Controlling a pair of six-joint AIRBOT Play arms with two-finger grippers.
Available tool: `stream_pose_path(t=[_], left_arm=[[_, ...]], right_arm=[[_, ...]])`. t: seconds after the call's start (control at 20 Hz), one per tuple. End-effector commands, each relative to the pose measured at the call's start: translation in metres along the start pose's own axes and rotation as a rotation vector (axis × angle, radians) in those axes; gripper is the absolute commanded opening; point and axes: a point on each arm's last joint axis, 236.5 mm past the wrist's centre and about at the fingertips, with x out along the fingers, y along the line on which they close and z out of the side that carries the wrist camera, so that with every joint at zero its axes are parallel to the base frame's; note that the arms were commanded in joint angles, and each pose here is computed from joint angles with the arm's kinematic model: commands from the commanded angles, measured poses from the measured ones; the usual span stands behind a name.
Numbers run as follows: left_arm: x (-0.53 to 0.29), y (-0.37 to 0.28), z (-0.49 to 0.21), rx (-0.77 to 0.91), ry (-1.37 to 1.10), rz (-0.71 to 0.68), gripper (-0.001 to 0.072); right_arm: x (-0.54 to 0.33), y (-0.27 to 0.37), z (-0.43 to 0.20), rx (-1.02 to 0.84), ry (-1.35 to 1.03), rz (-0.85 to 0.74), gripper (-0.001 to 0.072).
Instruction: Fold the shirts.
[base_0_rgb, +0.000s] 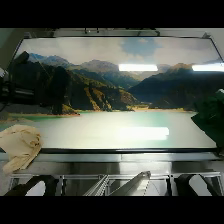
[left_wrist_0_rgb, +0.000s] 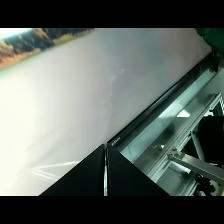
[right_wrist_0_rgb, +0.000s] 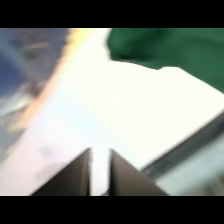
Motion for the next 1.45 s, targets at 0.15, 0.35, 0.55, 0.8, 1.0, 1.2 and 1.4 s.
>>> stream_pose_path(t=[0.15, 0.35, 0.55, 0.8, 1.0, 1.2, 1.4], left_arm=[[-0.002, -0.001, -0.023, -0.021, -0.084, 0.058, 0.0022], [0.031, -0.010, -0.075, -0.035, -0.062, 0.050, 0.0022], [0.049, -0.015, -0.103, -0.022, -0.054, 0.049, 0.0022], [0.045, -0.022, -0.106, 0.015, -0.070, 0.058, 0.0022], [0.039, -0.027, -0.103, 0.044, -0.102, 0.071, 0.0021], [0.032, -0.031, -0.096, 0.080, -0.155, 0.095, 0.0021], [0.031, -0.033, -0.096, 0.087, -0.158, 0.095, 0.0020]], right_arm=[[0.033, 0.215, -0.109, -0.696, 0.058, 0.475, 0.0016], [0.080, 0.231, -0.220, -0.944, 0.097, 0.524, 0.0016], [0.118, 0.210, -0.243, -0.935, 0.072, 0.494, 0.0016], [0.116, 0.215, -0.247, -0.885, 0.095, 0.523, 0.0016], [0.116, 0.215, -0.247, -0.884, 0.095, 0.524, 0.0017], [0.116, 0.215, -0.247, -0.884, 0.095, 0.524, 0.0017], [0.116, 0.215, -0.247, -0.884, 0.095, 0.524, 0.0017]])
